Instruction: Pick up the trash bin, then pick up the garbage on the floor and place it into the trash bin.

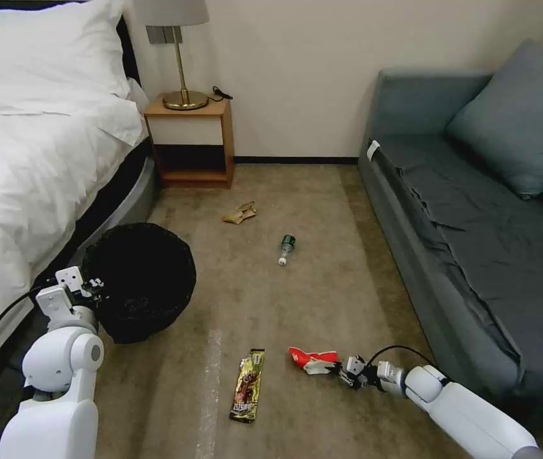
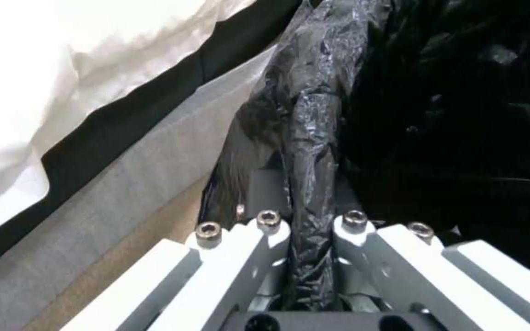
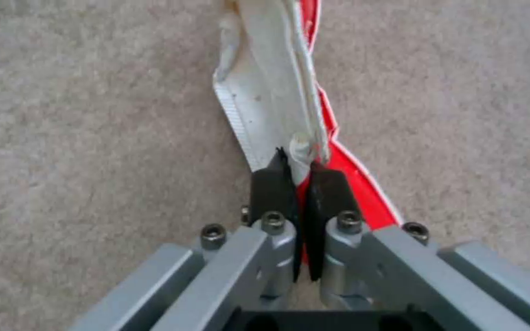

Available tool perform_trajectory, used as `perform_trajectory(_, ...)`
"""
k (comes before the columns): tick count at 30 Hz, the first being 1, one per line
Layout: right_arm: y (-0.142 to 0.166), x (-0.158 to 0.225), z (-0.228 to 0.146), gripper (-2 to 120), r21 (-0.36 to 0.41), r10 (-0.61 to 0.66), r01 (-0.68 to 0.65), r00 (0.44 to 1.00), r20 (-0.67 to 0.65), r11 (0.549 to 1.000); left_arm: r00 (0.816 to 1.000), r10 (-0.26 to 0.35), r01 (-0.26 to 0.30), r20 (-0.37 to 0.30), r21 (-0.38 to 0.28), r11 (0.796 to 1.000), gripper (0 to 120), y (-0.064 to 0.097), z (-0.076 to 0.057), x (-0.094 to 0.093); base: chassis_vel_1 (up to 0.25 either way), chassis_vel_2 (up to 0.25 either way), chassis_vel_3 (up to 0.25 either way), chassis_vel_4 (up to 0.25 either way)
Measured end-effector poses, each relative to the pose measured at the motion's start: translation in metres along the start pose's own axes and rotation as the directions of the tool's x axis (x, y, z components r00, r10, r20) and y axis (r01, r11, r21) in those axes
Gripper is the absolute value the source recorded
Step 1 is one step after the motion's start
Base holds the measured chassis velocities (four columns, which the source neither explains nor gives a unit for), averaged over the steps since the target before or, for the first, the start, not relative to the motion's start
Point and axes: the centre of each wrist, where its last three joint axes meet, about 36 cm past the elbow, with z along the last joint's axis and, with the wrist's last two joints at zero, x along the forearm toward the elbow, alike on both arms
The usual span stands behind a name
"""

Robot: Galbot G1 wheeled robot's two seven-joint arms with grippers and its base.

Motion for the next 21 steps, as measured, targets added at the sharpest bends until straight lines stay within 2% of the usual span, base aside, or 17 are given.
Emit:
perform_trajectory(4, 0.002, 0.002, -0.007, 0, -0.005, 0.009, -0.009, 0.999, 0.032, 1.000, 1.000, 0.001, -0.001, -0.001, -0.001, 1.000, 3, -0.001, 0.000, 0.000, 0.000, 0.000, 0.000, 0.000)
perform_trajectory(9, -0.003, 0.007, -0.038, 0, -0.030, 0.052, -0.047, 0.984, 0.168, 0.998, 1.000, 0.006, -0.006, -0.003, -0.003, 1.000, 3, -0.003, 0.001, 0.000, 0.000, 0.000, 0.000, 0.000)
perform_trajectory(11, -0.014, 0.009, -0.072, 0, -0.024, 0.087, -0.084, 0.960, 0.266, 0.996, 1.000, 0.007, -0.007, -0.004, -0.005, 1.000, 3, -0.003, 0.001, 0.000, 0.000, 0.000, 0.000, 0.000)
perform_trajectory(13, -0.031, 0.014, -0.124, 0, -0.033, 0.129, -0.126, 0.919, 0.373, 0.992, 1.000, 0.010, -0.010, -0.009, -0.009, 1.000, 3, -0.004, 0.003, 0.000, 0.000, 0.000, 0.000, 0.000)
perform_trajectory(14, -0.031, 0.014, -0.124, 0, -0.033, 0.129, -0.126, 0.919, 0.373, 0.992, 1.000, 0.010, -0.010, -0.009, -0.009, 1.000, 3, -0.004, 0.003, 0.000, 0.000, 0.000, 0.000, 0.000)
perform_trajectory(17, -0.051, 0.022, -0.201, 0, -0.037, 0.157, -0.160, 0.850, 0.502, 0.986, 1.000, 0.017, -0.017, -0.020, -0.011, 1.000, 3, -0.006, 0.006, -0.001, 0.000, 0.000, 0.000, 0.000)
perform_trajectory(18, -0.054, 0.025, -0.236, 0, -0.030, 0.149, -0.159, 0.822, 0.549, 0.987, 1.000, 0.020, -0.020, -0.024, -0.011, 1.000, 3, -0.008, 0.008, 0.000, 0.000, 0.000, 0.000, 0.000)
perform_trajectory(19, -0.054, 0.025, -0.236, 0, -0.030, 0.149, -0.159, 0.822, 0.549, 0.987, 1.000, 0.020, -0.020, -0.024, -0.011, 1.000, 3, -0.008, 0.008, 0.000, 0.000, 0.000, 0.000, 0.000)
perform_trajectory(21, -0.048, 0.024, -0.295, 0, -0.023, 0.128, -0.146, 0.770, 0.626, 0.989, 0.999, 0.027, -0.027, -0.032, -0.012, 1.000, 3, -0.013, 0.011, 0.001, 0.000, 0.000, 0.000, 0.000)
